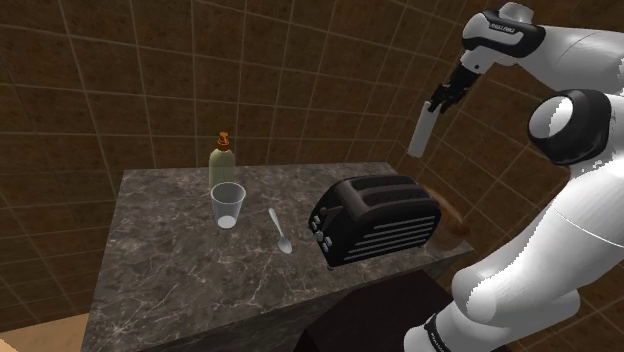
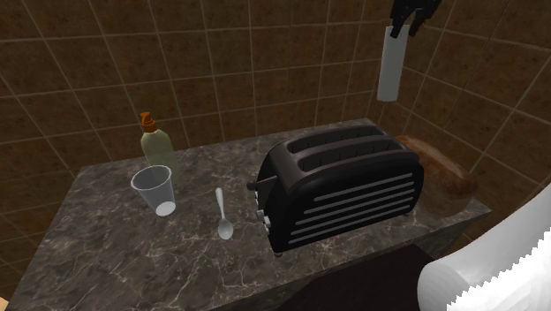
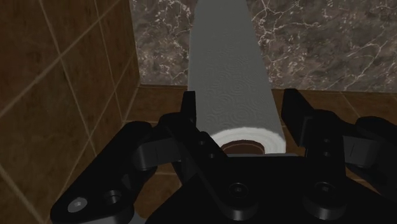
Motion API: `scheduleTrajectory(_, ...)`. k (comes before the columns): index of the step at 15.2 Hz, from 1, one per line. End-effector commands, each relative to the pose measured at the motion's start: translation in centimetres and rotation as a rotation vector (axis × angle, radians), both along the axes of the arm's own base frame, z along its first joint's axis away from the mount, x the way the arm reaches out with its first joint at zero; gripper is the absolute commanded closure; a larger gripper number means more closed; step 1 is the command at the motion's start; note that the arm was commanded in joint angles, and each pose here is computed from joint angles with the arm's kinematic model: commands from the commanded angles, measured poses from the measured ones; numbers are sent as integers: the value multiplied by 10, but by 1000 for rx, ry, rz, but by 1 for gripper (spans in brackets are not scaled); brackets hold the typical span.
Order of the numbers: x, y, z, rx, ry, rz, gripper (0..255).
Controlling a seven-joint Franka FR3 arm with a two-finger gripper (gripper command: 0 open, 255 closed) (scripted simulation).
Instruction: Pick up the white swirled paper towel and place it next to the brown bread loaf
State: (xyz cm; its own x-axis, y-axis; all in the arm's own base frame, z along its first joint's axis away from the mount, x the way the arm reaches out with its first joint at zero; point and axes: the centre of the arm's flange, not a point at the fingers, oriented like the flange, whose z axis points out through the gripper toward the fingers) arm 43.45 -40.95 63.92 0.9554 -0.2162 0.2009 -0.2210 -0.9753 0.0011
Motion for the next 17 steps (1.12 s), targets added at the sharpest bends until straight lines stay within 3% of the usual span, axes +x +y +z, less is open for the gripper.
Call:
scheduleTrajectory(1,0,0,-9,0,-1,0,255)
scheduleTrajectory(17,0,0,-93,0,-1,0,255)
